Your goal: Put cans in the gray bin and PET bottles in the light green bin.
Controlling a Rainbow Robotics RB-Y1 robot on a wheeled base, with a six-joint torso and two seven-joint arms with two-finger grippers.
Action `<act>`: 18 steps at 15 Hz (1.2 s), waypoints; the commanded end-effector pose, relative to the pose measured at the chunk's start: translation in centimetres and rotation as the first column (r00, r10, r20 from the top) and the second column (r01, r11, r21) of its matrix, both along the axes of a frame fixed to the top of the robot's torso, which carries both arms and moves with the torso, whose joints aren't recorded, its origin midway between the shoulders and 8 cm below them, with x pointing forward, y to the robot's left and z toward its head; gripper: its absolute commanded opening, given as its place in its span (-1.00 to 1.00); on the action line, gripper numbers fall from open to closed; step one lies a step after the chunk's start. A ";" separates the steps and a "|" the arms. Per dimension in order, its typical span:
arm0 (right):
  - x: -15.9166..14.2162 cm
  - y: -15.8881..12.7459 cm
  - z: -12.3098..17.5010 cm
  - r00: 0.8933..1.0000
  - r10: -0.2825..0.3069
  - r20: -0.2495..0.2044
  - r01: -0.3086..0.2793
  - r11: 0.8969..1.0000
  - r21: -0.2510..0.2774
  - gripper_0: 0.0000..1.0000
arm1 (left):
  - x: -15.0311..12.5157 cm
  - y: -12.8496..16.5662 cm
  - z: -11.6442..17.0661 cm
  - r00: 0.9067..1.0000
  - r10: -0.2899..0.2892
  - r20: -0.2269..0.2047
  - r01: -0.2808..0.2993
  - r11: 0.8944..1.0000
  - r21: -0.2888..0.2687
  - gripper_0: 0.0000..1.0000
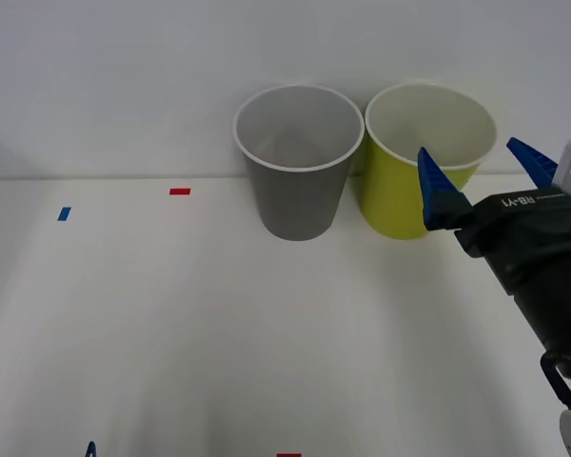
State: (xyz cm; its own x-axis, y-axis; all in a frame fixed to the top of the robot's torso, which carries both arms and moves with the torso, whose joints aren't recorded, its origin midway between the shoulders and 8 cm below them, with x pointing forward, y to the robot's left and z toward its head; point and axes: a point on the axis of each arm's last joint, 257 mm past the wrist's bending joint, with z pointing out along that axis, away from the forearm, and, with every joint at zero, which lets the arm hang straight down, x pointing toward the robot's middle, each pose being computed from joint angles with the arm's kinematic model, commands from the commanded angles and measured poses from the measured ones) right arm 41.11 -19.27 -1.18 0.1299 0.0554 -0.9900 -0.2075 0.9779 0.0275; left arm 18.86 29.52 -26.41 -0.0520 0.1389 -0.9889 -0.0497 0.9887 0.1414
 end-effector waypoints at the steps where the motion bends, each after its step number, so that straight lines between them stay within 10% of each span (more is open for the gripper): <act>1: -1.5 -2.4 -4.3 1.000 -0.004 -0.006 0.004 1.000 -0.008 1.00 | 0.0 0.0 0.0 1.000 0.000 0.000 0.000 1.000 0.000 1.00; 18: -8.0 -6.9 -15.2 0.997 -0.060 -0.055 0.055 0.995 -0.081 1.00 | 0.0 0.0 0.0 1.000 0.000 0.000 0.000 1.000 0.000 1.00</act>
